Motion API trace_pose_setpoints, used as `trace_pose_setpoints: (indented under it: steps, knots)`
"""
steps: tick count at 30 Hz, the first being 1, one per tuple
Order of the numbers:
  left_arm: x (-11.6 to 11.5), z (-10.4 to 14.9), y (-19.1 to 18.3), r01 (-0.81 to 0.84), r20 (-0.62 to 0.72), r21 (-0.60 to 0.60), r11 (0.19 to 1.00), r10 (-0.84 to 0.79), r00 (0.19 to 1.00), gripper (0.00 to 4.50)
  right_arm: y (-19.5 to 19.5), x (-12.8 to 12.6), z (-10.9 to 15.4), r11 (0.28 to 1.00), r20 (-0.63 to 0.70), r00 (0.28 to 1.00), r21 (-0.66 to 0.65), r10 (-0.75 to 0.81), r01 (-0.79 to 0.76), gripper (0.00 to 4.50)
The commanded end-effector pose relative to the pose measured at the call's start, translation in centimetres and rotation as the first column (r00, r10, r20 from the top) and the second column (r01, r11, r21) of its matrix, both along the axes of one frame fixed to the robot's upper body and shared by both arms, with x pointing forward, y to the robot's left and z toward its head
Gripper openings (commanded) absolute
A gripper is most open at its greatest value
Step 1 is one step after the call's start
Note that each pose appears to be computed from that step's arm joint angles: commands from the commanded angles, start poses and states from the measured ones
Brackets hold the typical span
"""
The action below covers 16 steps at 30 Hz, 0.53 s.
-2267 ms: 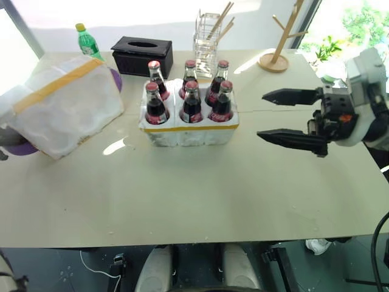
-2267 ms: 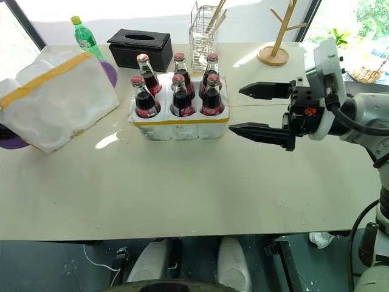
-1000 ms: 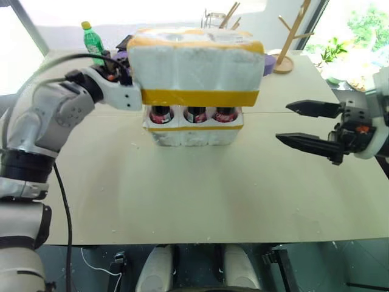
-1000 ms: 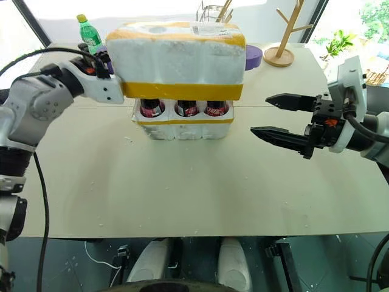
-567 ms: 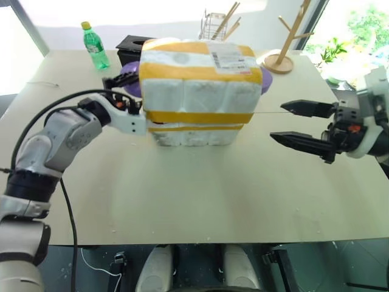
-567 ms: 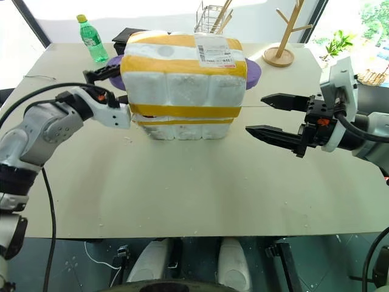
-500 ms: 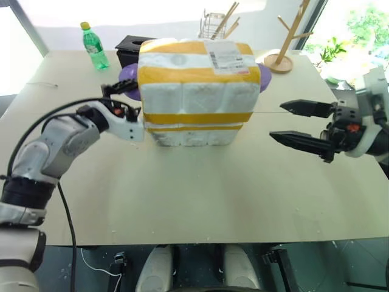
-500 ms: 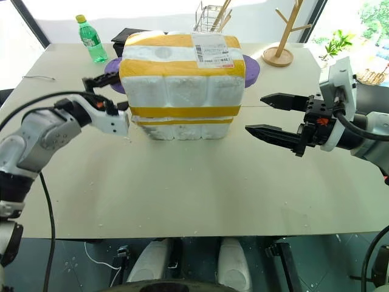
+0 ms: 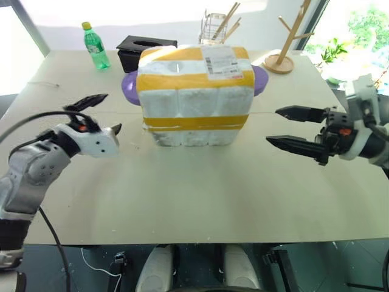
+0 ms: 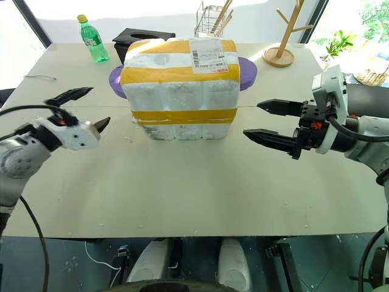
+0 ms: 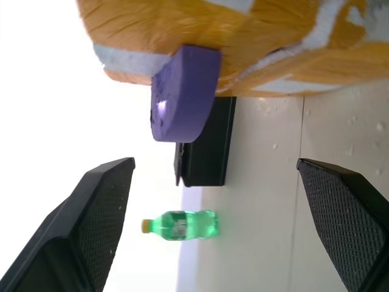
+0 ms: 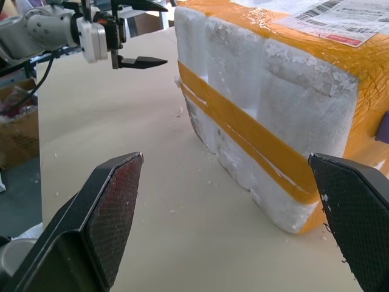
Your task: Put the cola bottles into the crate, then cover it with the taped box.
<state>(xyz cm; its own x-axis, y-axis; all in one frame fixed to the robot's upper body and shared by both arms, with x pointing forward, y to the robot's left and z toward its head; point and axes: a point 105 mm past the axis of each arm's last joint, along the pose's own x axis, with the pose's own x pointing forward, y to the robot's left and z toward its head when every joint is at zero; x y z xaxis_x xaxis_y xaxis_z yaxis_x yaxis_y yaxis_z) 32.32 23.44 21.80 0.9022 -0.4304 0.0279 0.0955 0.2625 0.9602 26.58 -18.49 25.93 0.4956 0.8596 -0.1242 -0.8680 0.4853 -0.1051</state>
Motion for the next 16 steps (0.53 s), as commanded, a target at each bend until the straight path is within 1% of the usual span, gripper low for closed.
trace_pose_setpoints:
  steps: [1,2,4,5,6,8,12,16]
  knots:
    - [-1.1,1.2,2.6,-0.099,-0.292,-0.572,0.815,-0.089,0.952,4.47,-1.0,0.2,0.7,1.000,0.039,0.999,-0.005,-0.028,0.028,4.50]
    - [-1.6,1.4,2.7,-0.125,-0.365,-0.691,0.712,-0.194,0.911,4.47,-1.2,0.4,0.6,0.999,0.038,0.999,-0.007,-0.032,0.032,4.50]
    - [-3.1,3.0,2.2,-0.133,-0.412,-0.820,0.557,-0.411,0.813,4.47,-1.5,0.6,0.6,0.999,0.036,0.999,-0.009,-0.035,0.035,4.50]
    - [-4.0,4.1,2.0,-0.125,-0.409,-0.852,0.509,-0.497,0.766,4.47,-1.7,0.7,0.7,0.999,0.036,0.999,-0.009,-0.036,0.037,4.50]
    - [-4.5,5.0,1.9,-0.110,-0.398,-0.865,0.490,-0.537,0.744,4.47,-1.8,0.9,0.7,0.999,0.036,0.999,-0.010,-0.037,0.037,4.50]
    - [-5.1,5.7,2.1,-0.123,-0.437,-0.851,0.511,-0.559,0.705,4.47,-2.1,1.1,0.8,0.999,0.037,0.999,-0.016,-0.037,0.038,4.50]
    - [-6.3,6.8,1.8,-0.107,-0.504,-0.806,0.581,-0.582,0.638,4.47,-2.5,1.7,1.4,0.999,0.043,0.999,-0.026,-0.031,0.033,4.50]
    - [-6.5,7.1,2.1,-0.093,-0.558,-0.743,0.663,-0.536,0.634,4.47,-2.6,1.9,1.6,0.999,0.044,0.999,-0.038,-0.018,0.019,4.50]
